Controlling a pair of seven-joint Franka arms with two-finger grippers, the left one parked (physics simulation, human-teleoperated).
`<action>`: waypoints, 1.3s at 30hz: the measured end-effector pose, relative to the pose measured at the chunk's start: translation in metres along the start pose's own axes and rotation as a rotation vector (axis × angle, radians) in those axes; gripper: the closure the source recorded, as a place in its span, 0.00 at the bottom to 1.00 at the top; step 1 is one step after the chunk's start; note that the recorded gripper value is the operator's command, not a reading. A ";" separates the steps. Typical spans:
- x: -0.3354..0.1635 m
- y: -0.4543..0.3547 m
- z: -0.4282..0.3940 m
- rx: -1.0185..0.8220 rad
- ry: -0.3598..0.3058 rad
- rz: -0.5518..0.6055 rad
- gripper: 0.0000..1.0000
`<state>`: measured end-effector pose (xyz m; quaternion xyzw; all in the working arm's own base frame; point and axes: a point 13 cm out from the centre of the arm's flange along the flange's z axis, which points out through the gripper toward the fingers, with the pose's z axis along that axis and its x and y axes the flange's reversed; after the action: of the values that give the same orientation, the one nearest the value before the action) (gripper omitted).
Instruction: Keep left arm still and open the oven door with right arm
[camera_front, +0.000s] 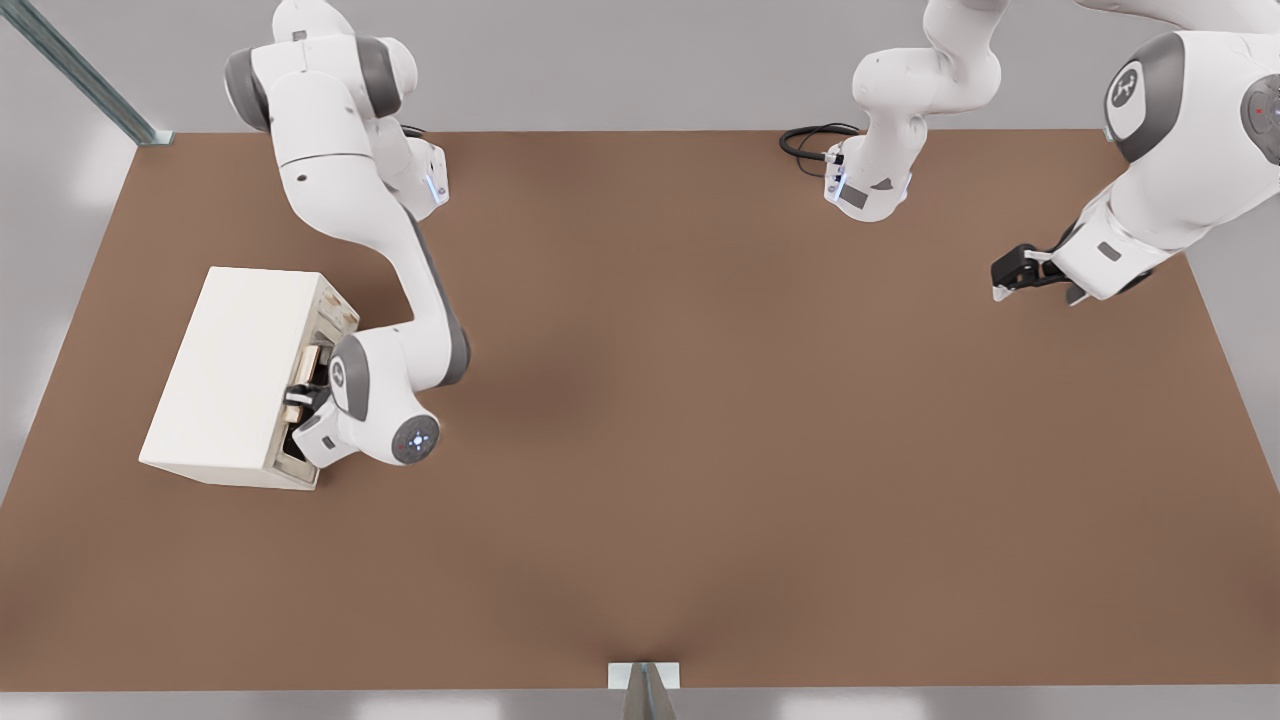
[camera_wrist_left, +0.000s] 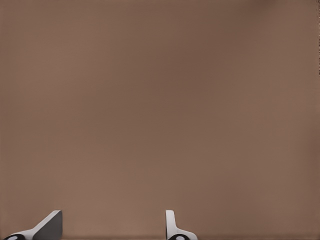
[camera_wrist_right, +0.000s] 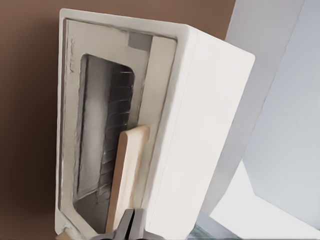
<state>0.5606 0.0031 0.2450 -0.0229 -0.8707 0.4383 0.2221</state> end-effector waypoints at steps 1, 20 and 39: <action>-0.001 -0.002 0.006 0.002 0.012 0.011 0.79; -0.013 0.017 0.038 0.037 0.015 0.072 0.79; 0.080 -0.185 -0.151 -0.901 -0.282 0.147 0.00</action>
<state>0.5784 0.0222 0.4954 -0.1188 -0.9917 0.0308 0.0381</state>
